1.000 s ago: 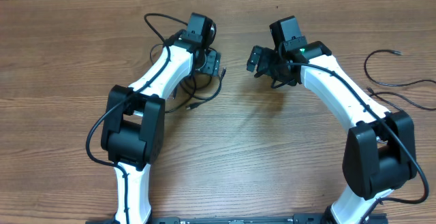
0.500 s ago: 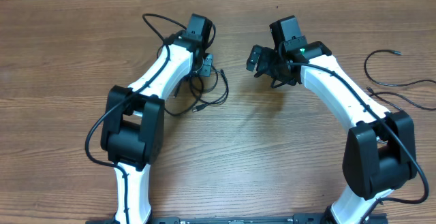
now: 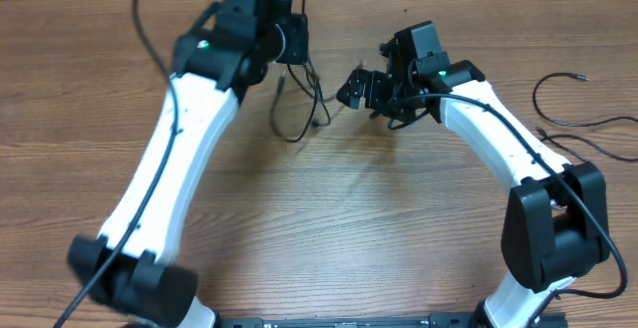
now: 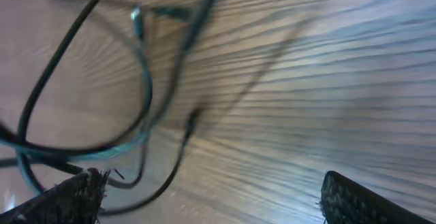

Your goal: Untangle cables

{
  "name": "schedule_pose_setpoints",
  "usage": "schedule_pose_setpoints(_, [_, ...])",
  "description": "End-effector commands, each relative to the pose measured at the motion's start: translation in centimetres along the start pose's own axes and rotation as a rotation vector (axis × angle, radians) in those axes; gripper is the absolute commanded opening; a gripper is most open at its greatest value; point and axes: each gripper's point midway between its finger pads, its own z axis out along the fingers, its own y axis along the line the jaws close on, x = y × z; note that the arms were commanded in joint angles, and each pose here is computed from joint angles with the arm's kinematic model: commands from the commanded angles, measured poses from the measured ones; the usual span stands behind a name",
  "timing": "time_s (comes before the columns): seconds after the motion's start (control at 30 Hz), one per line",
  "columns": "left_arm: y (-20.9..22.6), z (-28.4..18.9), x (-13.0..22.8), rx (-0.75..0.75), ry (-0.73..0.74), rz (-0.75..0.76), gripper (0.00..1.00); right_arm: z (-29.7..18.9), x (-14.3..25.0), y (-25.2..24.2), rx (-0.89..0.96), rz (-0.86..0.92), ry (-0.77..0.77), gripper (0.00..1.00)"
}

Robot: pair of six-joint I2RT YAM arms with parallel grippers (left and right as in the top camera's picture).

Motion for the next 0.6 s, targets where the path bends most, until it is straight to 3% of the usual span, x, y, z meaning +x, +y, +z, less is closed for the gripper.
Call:
schedule_pose_setpoints(0.0, [-2.7, -2.9, -1.0, 0.128, -0.035, -0.031, 0.04, 0.4, 1.2, 1.6, -0.073, -0.05, 0.048, 1.0])
schedule_pose_setpoints(0.27, [-1.7, -4.6, -0.4, 0.072, -0.026, -0.033, 0.04, 1.0, 4.1, 5.9, -0.207, -0.239, 0.122, 1.0])
schedule_pose_setpoints(0.37, [0.1, -4.5, 0.6, -0.029, 0.008, -0.038, 0.04, 1.3, 4.8, 6.7, -0.215, -0.261, 0.134, 1.0])
schedule_pose_setpoints(0.57, [0.9, -4.6, 3.0, -0.067, 0.104, -0.043, 0.04, 1.6, 5.2, 7.5, -0.227, -0.286, 0.134, 1.0])
